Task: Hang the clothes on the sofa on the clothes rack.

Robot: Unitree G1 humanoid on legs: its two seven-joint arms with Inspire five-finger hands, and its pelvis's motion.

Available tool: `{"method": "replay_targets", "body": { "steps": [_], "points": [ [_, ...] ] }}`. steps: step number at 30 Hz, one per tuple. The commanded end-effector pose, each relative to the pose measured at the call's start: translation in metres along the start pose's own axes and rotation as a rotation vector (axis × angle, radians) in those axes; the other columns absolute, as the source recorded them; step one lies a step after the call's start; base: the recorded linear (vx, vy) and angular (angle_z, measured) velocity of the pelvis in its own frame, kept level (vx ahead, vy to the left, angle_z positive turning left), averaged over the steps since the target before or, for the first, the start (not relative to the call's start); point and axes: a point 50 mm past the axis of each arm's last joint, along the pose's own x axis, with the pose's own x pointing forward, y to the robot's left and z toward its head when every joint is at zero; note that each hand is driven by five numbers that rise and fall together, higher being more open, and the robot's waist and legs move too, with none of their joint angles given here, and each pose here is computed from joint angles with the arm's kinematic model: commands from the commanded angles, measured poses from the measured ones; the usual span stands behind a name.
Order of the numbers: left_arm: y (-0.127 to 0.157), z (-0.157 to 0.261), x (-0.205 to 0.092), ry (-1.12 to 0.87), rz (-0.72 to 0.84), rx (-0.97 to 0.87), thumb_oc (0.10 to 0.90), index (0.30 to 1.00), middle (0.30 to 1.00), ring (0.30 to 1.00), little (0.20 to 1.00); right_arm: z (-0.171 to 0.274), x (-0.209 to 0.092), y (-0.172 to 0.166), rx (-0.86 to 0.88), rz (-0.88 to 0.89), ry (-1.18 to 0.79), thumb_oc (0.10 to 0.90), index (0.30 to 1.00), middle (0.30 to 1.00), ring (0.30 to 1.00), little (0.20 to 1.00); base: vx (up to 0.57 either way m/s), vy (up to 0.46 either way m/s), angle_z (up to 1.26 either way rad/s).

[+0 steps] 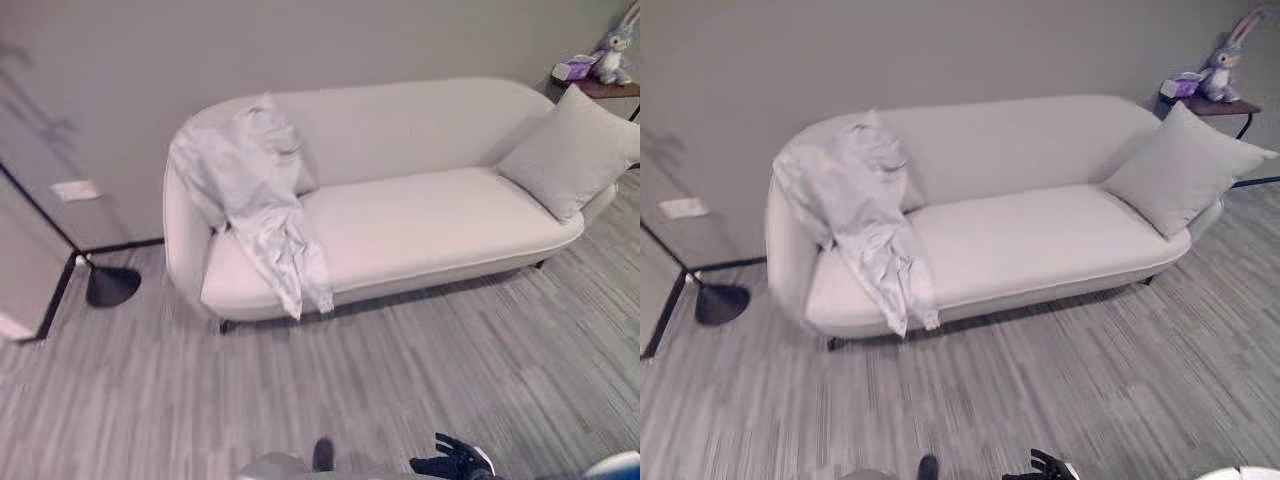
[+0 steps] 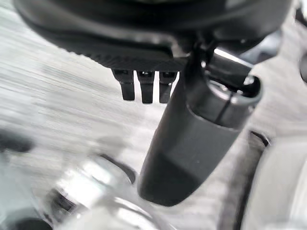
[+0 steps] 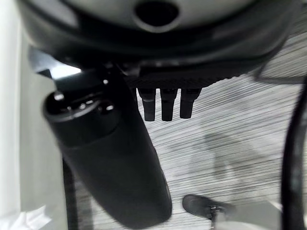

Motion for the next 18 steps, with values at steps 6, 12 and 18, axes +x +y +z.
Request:
{"method": "replay_targets", "body": {
  "steps": [6,12,18],
  "points": [
    [-0.020,0.120,-0.008,-0.459,-0.078,-0.037,0.800,0.900,0.900,0.900,0.900,0.043,0.002,-0.027,0.013,-0.073,-0.152,0.800,0.900,0.900,0.900,0.900,0.55,-0.252,0.90],
    [-0.046,0.130,-0.011,-0.508,-0.152,-0.042,0.800,0.900,0.900,0.900,0.900,0.028,0.000,-0.039,0.000,-0.106,-0.096,0.800,0.900,0.900,0.900,0.900,0.43,-0.281,1.24],
    [-0.048,0.112,-0.008,-0.442,-0.158,-0.044,0.800,0.900,0.900,0.900,0.900,0.044,-0.001,-0.051,-0.041,-0.140,-0.141,0.800,0.900,0.900,0.900,0.900,0.21,-0.275,0.66]
  ]
}}
